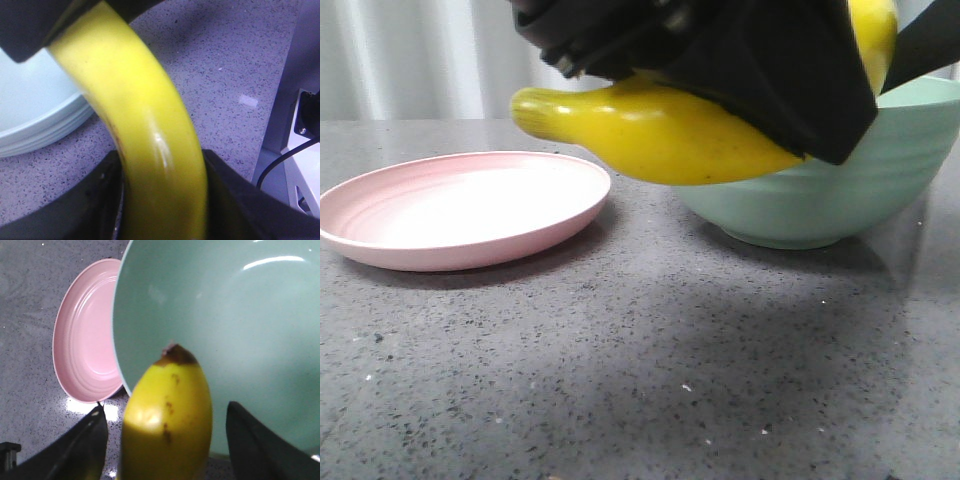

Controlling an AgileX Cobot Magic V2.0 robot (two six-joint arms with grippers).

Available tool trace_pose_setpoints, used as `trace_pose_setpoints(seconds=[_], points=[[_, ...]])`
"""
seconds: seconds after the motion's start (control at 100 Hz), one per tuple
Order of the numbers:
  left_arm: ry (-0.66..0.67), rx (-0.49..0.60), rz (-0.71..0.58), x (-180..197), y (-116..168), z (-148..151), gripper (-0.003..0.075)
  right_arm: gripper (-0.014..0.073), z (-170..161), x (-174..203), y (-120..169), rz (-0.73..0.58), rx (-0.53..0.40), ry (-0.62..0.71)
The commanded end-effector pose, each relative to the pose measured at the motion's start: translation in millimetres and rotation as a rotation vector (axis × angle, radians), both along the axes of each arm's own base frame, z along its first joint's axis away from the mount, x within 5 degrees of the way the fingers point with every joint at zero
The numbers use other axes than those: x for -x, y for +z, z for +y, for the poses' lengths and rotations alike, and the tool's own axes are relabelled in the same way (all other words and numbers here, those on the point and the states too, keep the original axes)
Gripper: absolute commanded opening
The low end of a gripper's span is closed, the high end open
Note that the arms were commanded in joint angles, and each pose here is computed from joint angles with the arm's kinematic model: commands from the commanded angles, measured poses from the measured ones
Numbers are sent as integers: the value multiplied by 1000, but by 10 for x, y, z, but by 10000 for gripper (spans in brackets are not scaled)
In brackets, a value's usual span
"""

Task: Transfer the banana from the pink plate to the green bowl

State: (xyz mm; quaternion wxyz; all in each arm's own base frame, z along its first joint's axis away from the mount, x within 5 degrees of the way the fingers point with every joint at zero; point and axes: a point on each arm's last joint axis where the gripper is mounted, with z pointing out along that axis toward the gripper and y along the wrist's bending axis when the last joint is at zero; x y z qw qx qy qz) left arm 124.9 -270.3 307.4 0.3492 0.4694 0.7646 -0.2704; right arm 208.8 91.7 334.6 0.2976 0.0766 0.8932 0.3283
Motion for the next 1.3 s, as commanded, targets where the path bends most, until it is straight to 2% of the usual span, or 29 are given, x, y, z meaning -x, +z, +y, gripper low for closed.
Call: trace_pose_setpoints(seconds=[0.0, 0.09, 0.21, 0.29, 0.4, 0.46, 0.72, 0.88, 1.04, 1.12, 1.29], points=[[11, 132, -52, 4, 256, -27, 228, 406, 7, -36, 157, -74, -48, -26], [11, 132, -52, 4, 256, -27, 229, 323, 10, -36, 159, -72, -55, -27], [12, 136, -54, 2, 260, -29, 250, 152, 11, -35, 160, -72, -57, -27], [14, 146, -60, -2, 269, -33, 318, 66, 12, -35, 161, -71, -59, -27], [15, 151, -63, -4, 274, -35, 426, 1, 20, -31, 165, -64, -74, -27], [15, 154, -71, -8, 290, -25, 455, -15, 29, -27, 169, -55, -91, -26], [10, 206, -124, 42, 480, 97, 455, -31, 26, -32, 179, -59, -98, -32], [17, 289, -166, 94, 674, 217, 455, -31, 3, -83, 236, -124, -107, -74], [24, 379, -223, 144, 867, 342, 455, -31, -16, -130, 472, -258, -89, -77], [24, 404, -245, 163, 928, 390, 455, -31, -48, -159, 626, -347, -58, -96], [24, 415, -255, 179, 963, 425, 449, -31, -153, -246, 761, -544, 111, -142]])
